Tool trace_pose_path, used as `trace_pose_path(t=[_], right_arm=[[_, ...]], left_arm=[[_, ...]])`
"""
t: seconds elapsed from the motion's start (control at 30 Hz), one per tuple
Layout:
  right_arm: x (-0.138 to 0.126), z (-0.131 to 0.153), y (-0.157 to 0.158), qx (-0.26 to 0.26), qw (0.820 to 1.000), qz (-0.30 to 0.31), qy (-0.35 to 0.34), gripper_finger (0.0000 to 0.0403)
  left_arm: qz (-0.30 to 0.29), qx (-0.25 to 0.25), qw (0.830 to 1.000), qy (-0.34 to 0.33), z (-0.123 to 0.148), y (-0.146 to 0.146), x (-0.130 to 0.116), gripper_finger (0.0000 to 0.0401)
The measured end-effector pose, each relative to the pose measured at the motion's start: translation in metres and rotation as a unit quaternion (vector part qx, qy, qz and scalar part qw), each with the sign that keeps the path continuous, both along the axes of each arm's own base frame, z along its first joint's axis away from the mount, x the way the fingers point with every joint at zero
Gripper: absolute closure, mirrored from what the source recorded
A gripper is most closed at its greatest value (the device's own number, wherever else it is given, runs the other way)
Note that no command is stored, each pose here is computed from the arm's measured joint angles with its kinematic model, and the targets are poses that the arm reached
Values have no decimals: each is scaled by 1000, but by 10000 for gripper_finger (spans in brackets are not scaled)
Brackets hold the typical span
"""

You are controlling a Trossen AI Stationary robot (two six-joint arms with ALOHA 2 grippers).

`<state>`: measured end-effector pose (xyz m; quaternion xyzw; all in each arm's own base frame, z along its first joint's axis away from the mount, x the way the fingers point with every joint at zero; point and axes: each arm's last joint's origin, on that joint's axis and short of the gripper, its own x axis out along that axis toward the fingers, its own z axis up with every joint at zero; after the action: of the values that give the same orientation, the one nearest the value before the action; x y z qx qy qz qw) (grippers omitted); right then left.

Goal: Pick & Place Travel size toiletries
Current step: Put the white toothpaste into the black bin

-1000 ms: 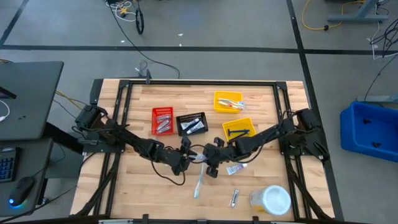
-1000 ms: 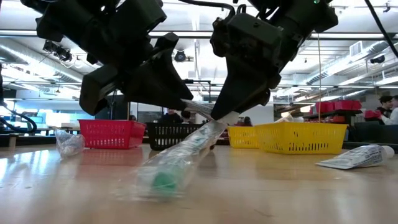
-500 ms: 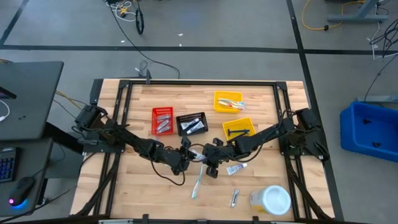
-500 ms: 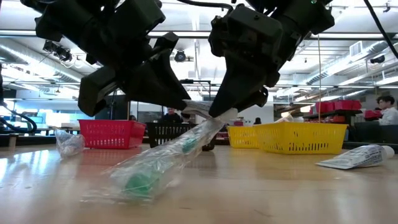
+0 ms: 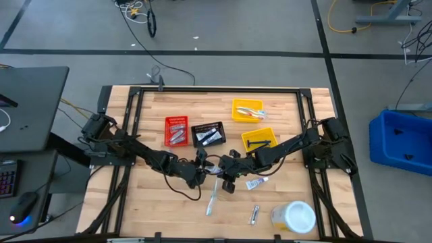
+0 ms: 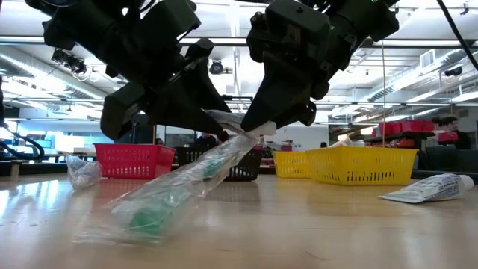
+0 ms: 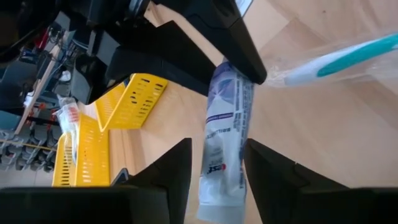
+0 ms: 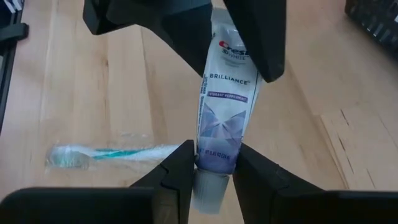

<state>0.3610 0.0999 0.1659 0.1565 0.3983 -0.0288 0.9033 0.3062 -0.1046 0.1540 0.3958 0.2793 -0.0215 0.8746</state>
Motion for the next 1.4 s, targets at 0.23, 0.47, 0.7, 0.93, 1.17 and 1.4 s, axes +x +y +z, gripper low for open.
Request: trace_pose_path(t=[0.23, 0.47, 0.7, 0.93, 1.17, 1.4], right_arm=[[0, 0, 0, -2, 1000, 3, -1, 289], [0, 0, 0, -7, 1000, 9, -2, 286], [-2, -1, -1, -13, 1000, 9, 11, 230], [-11, -9, -3, -17, 997, -1, 70, 145], [-19, -12, 6, -3, 995, -7, 104, 106], [-21, -12, 14, 8, 994, -11, 104, 102]], left_arm=[[-1, 3, 1000, 1, 0, 0, 0, 301], [1, 5, 1000, 1, 0, 0, 0, 374], [-5, 14, 1000, 2, 0, 0, 0, 367], [14, 5, 1000, -4, 0, 1, 0, 369], [121, 53, 991, -33, 3, 11, 0, 365], [192, 28, 980, -35, 2, 48, 9, 359]])
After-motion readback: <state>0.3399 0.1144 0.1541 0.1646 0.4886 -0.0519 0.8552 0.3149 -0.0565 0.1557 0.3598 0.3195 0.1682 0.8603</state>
